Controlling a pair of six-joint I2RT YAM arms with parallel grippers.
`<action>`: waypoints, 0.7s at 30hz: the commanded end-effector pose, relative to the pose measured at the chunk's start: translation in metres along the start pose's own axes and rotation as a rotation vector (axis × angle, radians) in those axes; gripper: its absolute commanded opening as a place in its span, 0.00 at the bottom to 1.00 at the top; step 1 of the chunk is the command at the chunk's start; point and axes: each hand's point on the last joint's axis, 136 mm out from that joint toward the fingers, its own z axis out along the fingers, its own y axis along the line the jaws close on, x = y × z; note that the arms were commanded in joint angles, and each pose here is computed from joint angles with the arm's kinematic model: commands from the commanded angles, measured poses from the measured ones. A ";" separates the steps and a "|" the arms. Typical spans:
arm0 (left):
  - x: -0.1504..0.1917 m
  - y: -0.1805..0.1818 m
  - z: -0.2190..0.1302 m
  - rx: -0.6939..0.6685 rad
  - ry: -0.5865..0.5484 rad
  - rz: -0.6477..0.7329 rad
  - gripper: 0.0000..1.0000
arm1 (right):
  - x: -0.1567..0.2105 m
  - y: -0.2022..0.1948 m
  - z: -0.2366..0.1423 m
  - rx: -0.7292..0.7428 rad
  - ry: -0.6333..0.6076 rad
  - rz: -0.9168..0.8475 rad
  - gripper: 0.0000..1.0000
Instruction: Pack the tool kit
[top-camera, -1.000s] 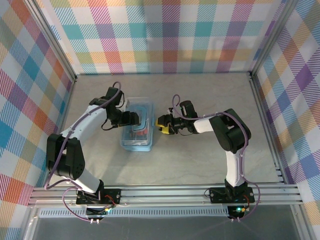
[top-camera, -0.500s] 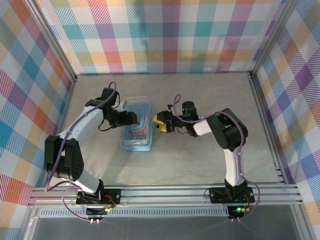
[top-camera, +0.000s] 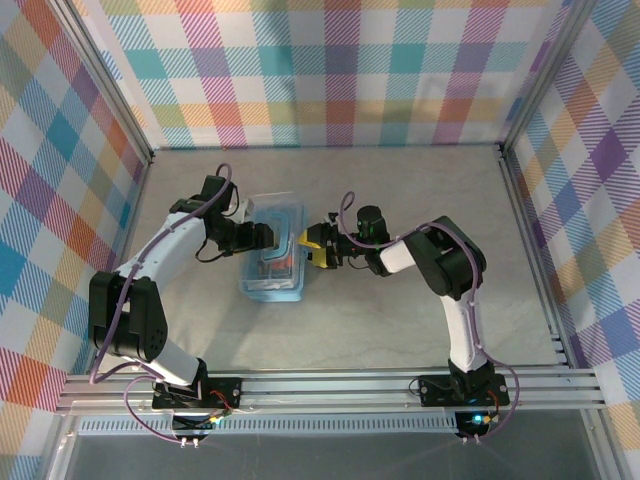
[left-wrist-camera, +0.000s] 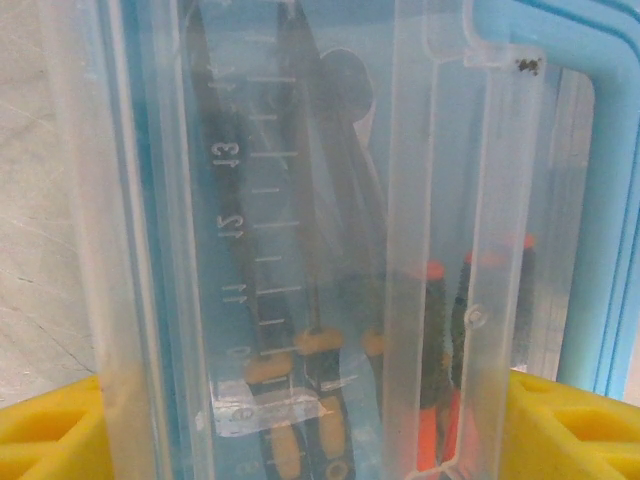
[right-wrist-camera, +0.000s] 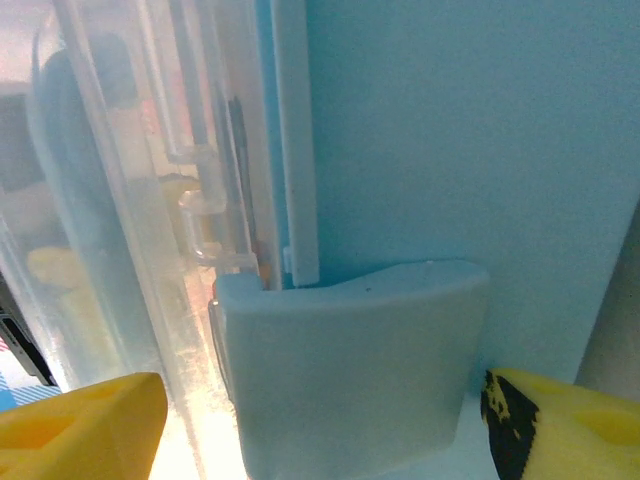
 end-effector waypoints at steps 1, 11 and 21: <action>0.065 0.037 0.040 -0.083 0.267 -0.155 0.64 | -0.001 0.017 0.007 -0.065 -0.004 -0.042 0.83; 0.067 0.042 0.039 -0.115 0.270 -0.146 0.64 | 0.002 0.043 -0.002 -0.102 -0.020 -0.072 0.81; 0.068 0.047 0.037 -0.143 0.276 -0.140 0.64 | 0.000 0.055 -0.013 -0.108 -0.038 -0.091 0.80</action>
